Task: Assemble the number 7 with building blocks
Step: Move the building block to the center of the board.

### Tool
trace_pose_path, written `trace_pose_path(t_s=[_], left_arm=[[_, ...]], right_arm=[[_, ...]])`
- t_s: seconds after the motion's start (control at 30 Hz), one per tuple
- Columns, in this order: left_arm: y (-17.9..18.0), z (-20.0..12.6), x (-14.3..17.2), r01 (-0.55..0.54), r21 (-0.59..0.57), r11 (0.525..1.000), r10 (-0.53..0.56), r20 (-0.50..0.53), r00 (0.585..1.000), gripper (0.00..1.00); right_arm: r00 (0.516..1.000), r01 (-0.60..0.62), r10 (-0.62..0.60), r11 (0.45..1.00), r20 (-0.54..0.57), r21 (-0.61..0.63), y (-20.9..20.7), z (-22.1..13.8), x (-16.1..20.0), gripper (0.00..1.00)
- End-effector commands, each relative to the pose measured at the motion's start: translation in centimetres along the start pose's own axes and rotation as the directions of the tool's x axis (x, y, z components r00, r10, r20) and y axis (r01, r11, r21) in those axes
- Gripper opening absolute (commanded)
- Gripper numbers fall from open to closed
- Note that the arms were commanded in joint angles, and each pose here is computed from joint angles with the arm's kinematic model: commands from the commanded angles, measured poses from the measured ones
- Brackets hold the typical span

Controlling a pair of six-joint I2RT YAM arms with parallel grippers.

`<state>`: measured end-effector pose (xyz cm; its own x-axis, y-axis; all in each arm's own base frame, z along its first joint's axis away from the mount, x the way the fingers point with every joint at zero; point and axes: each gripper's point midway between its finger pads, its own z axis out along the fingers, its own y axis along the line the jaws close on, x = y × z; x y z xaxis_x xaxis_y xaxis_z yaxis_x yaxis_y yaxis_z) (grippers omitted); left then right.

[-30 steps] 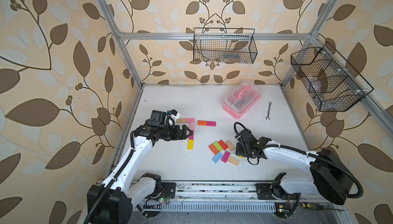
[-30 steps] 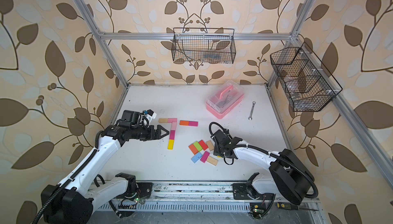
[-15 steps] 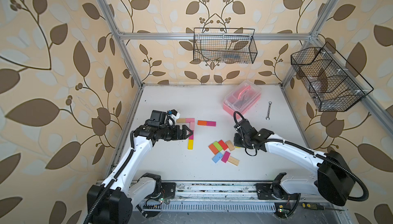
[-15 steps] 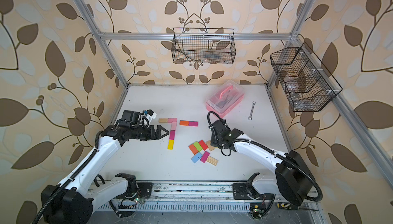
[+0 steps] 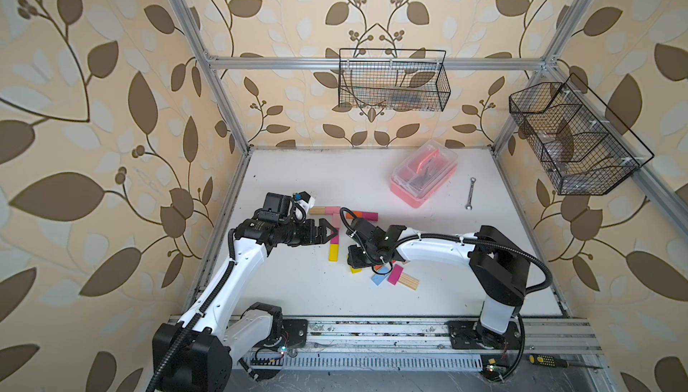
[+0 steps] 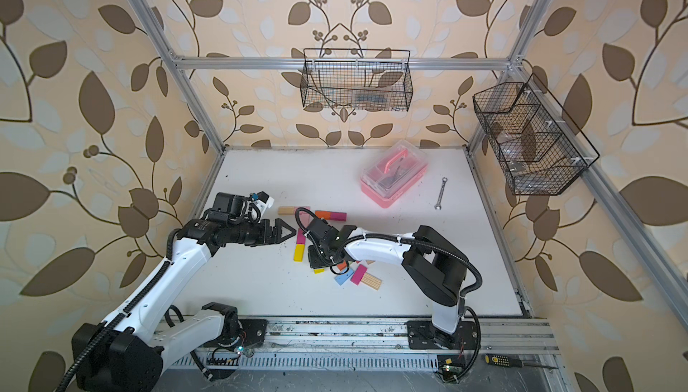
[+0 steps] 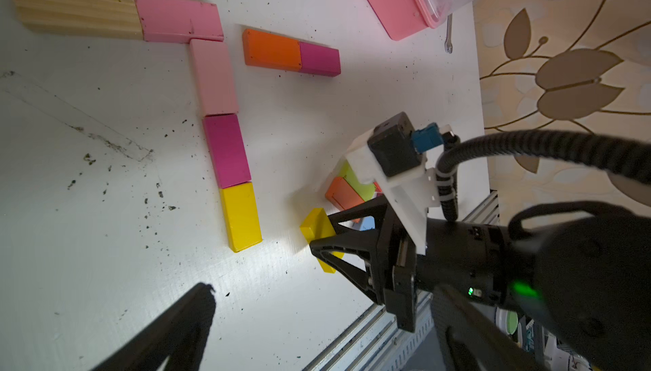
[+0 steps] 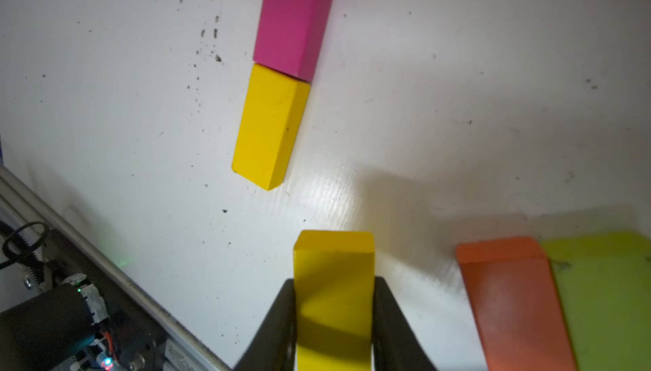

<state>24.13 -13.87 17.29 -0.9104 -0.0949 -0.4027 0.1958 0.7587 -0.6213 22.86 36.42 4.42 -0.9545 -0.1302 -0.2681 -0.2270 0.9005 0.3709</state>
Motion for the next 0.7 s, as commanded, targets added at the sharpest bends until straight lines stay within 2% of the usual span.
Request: trace_pose_path(t_s=[0.0,0.2,0.3,0.43,0.53,0.67], left_arm=[[0.1,-0.3,-0.2,-0.015,-0.004,1.0,0.015,0.017,1.0,0.99],[0.1,-0.2,-0.3,-0.015,-0.002,1.0,0.015,0.014,1.0,0.99],[0.1,-0.2,-0.3,-0.013,-0.001,1.0,0.013,0.013,1.0,0.99],[0.0,-0.1,-0.3,-0.013,0.001,1.0,0.013,0.012,1.0,0.99],[0.0,-0.2,-0.3,-0.013,0.001,1.0,0.013,0.012,1.0,0.99],[0.0,-0.3,-0.3,-0.016,-0.002,1.0,0.016,0.017,1.0,0.99]], right_arm=[[0.999,-0.053,0.053,0.999,-0.013,0.007,-2.3,0.1,-0.2,0.32],[0.983,-0.184,0.182,0.977,0.03,0.107,-10.7,-1.7,-0.4,0.31],[0.972,-0.23,0.223,0.967,0.074,0.109,-13.1,-3.3,-0.9,0.31],[0.974,-0.21,0.203,0.975,0.1,0.07,-11.9,-4.2,-2.2,0.31],[0.977,-0.194,0.189,0.98,0.093,0.042,-10.2,-3.7,-3.3,0.31],[0.977,-0.201,0.194,0.977,0.092,0.068,-9.3,-2.6,-4.8,0.31]])
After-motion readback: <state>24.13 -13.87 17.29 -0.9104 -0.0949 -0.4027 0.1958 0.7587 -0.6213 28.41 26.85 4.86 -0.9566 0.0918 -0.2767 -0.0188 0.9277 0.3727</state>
